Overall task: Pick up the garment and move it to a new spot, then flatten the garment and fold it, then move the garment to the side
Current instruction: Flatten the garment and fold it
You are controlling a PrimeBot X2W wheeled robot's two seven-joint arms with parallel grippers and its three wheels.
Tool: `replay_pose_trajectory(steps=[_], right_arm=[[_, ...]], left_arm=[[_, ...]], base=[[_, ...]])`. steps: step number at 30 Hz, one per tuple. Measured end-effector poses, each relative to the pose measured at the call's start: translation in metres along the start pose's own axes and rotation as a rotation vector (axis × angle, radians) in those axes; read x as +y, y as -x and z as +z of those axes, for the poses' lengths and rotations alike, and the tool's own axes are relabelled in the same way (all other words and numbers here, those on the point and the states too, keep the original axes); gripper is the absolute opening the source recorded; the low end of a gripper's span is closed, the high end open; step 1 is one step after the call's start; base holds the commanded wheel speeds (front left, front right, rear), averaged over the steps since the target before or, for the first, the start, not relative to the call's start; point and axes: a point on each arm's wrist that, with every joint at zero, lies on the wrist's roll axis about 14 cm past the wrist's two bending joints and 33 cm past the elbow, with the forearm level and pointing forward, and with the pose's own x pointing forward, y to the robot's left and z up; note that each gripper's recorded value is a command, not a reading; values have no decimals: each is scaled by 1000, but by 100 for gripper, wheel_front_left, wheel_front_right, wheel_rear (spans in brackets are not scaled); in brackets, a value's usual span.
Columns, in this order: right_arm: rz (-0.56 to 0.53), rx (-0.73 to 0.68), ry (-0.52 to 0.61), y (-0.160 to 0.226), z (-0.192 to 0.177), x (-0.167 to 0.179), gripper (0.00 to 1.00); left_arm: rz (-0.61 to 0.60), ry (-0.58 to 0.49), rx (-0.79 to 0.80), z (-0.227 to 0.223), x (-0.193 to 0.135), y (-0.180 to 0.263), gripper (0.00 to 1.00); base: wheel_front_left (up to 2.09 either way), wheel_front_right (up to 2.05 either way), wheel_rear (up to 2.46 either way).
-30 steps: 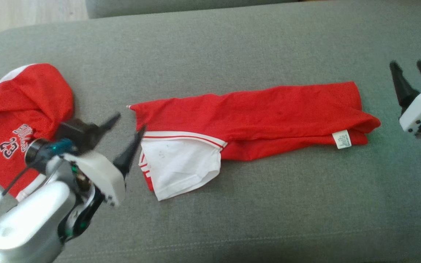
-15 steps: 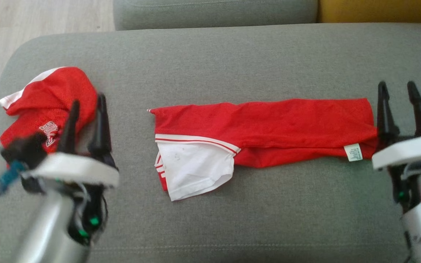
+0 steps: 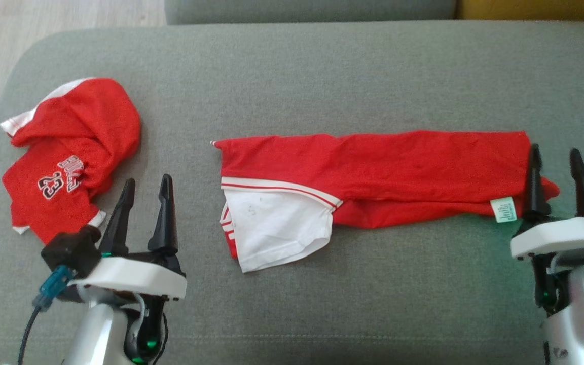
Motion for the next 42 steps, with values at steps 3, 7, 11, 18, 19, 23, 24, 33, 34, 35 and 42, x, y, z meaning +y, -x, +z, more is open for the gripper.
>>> replay_pose_trajectory(steps=[3,7,11,18,19,23,24,33,34,35,42], right_arm=[[-50,75,-29,-5,-18,-11,100],[-108,161,-48,-17,-35,-24,100],[-157,224,-86,-24,-49,-35,100],[-197,322,-89,-34,-72,-40,100],[-197,339,-84,-33,-76,-39,100],[-195,438,-77,-20,-100,-37,100],[-195,455,-79,-17,-103,-36,100],[-180,519,-92,-13,-116,-29,100],[-178,521,-92,-13,-116,-28,100],[-177,524,-93,-13,-117,-28,96],[-167,516,-95,-14,-113,-24,0]], left_arm=[[10,-3,23,-8,5,0,100],[10,-10,40,-14,8,-3,100],[16,-13,44,-16,12,-6,100],[35,-20,59,-21,22,-7,100],[37,-20,58,-20,23,-7,100],[39,-20,55,-19,23,-7,100],[38,-19,54,-19,23,-7,100],[20,-15,48,-18,18,-12,100],[19,-15,49,-18,17,-12,100],[19,-15,49,-18,17,-12,100],[16,-14,47,-17,16,-12,100]], base=[[0,0,0],[0,0,0],[0,0,0],[0,0,0],[0,0,0],[0,0,0],[0,0,0],[0,0,0],[0,0,0],[0,0,0],[0,0,0]])
